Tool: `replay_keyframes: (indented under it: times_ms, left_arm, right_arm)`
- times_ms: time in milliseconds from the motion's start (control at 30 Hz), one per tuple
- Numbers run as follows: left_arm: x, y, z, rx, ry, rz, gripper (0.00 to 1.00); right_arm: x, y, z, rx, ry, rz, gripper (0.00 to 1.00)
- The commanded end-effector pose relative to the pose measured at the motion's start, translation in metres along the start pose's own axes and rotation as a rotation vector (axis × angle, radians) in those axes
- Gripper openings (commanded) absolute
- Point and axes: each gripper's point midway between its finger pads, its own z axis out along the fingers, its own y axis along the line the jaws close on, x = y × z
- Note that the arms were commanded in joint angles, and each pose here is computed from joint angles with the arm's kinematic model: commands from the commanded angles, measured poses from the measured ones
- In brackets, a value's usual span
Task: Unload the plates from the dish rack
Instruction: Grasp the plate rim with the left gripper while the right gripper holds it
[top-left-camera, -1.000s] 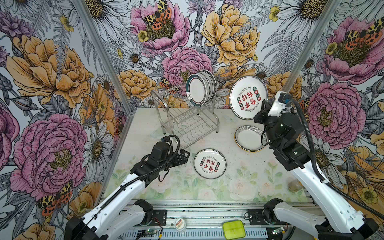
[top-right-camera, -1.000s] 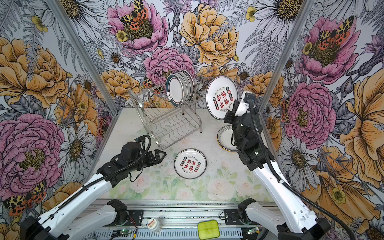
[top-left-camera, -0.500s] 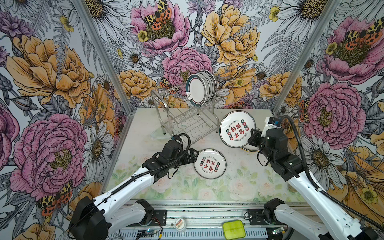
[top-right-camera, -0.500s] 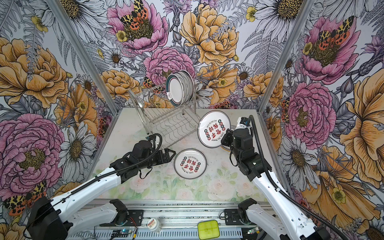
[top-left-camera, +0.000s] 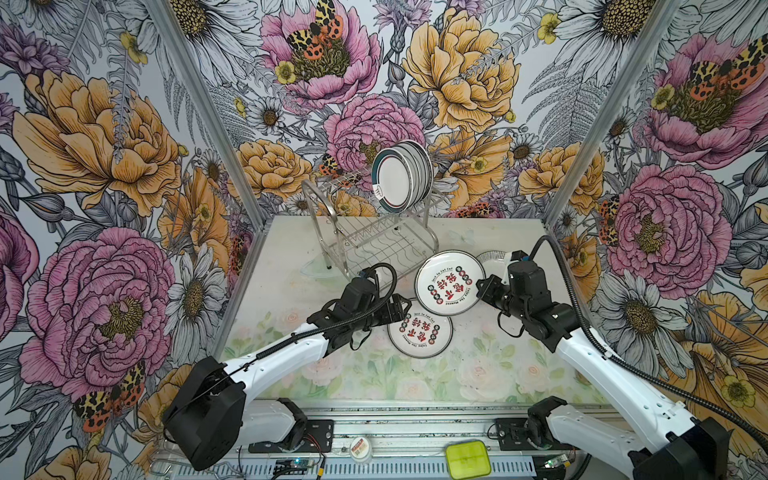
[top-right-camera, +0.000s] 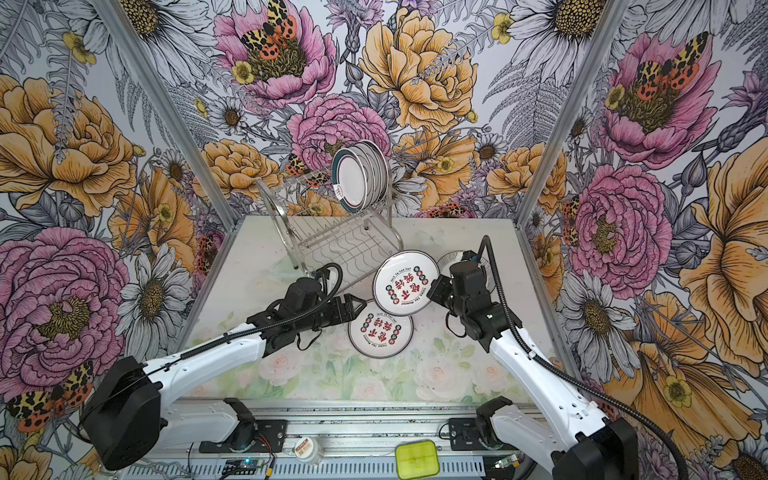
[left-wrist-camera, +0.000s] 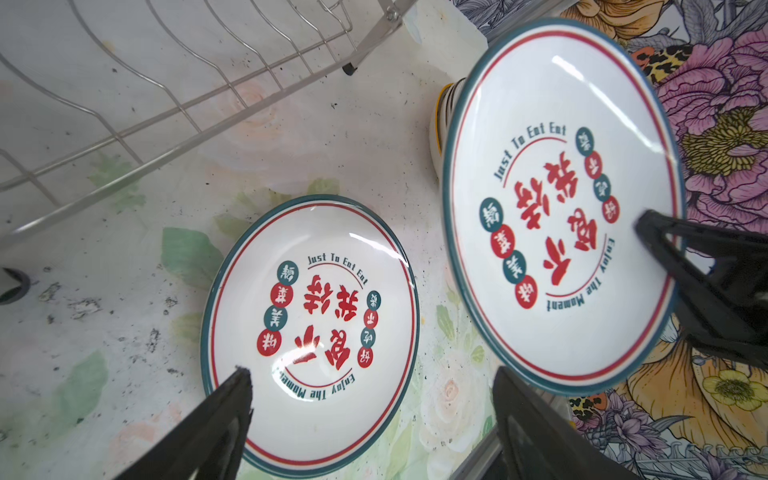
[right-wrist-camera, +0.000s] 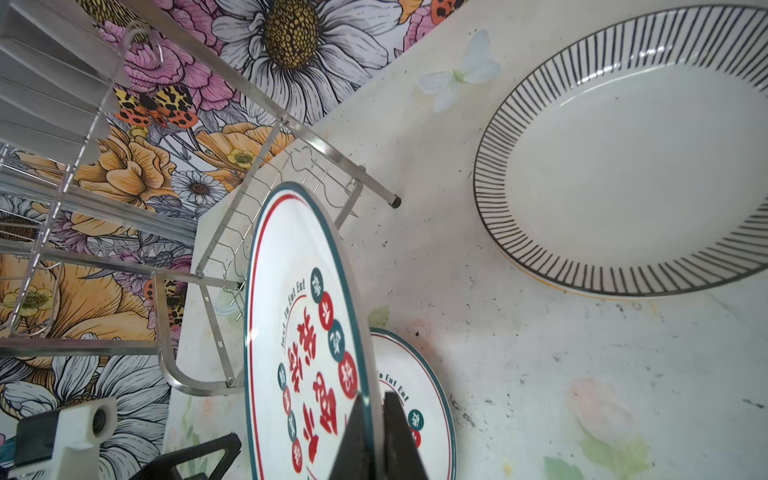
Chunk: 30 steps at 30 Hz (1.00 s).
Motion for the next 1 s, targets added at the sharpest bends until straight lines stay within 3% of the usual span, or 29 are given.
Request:
replay_keyframes:
  times_ms: [0,533,767,967]
  left_arm:
    - [-0.013,-0.032,0.002,0.104,-0.028,0.009,0.89]
    - [-0.011,-0.029,0.032,0.128,-0.003,-0.051,0.72]
    - [-0.013,-0.03,0.035,0.129,-0.005,-0.045,0.52]
    - [-0.011,-0.029,0.04,0.135,0.003,-0.056,0.43]
  right_arm:
    - [-0.011,0.02,0.0,-0.1,-0.029,0.043,0.0]
    - [0.016,0.018,0.026,-0.208,0.052,0.139,0.0]
    - [0.028,0.015,0.032,-0.245,0.076,0.181,0.0]
    - [0.034,0.015,0.035,-0.266,0.097,0.191,0.0]
